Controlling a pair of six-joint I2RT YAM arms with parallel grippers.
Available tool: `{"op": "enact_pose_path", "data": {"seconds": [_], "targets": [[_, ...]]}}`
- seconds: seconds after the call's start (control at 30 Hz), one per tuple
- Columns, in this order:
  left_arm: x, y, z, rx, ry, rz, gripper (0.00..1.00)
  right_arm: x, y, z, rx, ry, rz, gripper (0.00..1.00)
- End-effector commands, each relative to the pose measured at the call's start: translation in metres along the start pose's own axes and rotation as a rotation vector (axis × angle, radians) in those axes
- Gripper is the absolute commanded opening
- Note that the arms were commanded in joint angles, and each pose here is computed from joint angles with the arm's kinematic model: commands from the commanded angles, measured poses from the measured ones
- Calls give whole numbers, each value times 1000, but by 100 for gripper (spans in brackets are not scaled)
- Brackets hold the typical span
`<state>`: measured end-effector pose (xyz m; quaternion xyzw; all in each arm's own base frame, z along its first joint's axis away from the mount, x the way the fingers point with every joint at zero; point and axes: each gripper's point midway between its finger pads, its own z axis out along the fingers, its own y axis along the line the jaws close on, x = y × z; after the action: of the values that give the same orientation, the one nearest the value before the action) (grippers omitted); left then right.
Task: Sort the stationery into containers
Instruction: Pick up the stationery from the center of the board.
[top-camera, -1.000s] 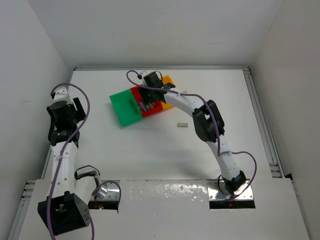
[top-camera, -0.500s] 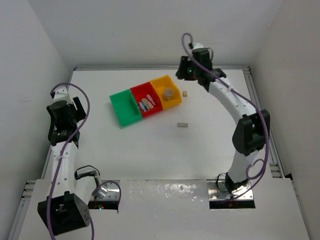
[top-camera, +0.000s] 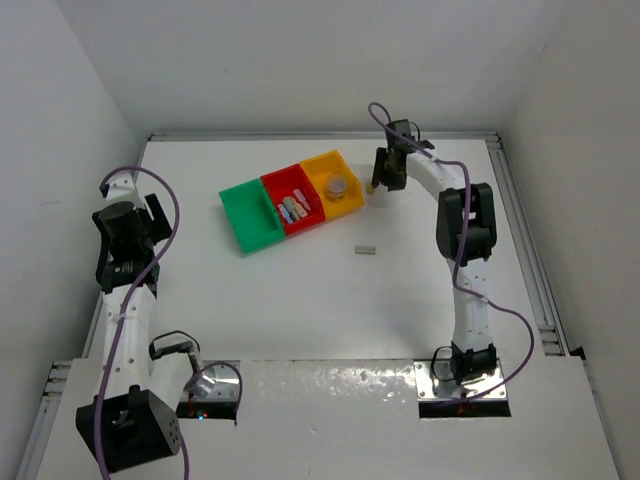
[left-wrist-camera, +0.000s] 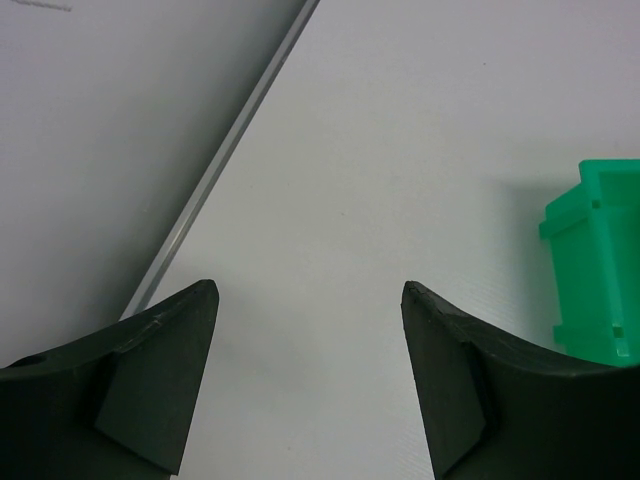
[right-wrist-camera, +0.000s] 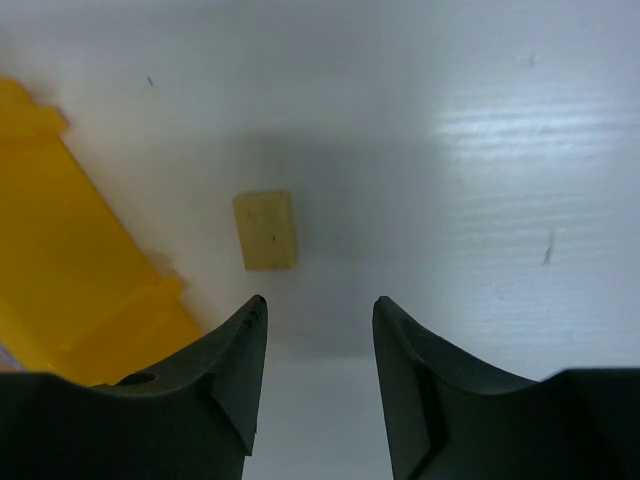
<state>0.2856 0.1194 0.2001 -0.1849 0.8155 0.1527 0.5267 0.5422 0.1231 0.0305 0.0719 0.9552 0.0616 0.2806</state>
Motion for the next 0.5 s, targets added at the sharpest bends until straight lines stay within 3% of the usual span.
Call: {"op": "enact_pose_path", "data": {"seconds": [0.0,0.47], "targets": [[-12,-2,-2,4,-46,-17,72,-13,18,-14,-49,-58,-40,46],[-11,0,-1,-8,-44,-21,72,17,28,35,15,26,-104,44]]}}
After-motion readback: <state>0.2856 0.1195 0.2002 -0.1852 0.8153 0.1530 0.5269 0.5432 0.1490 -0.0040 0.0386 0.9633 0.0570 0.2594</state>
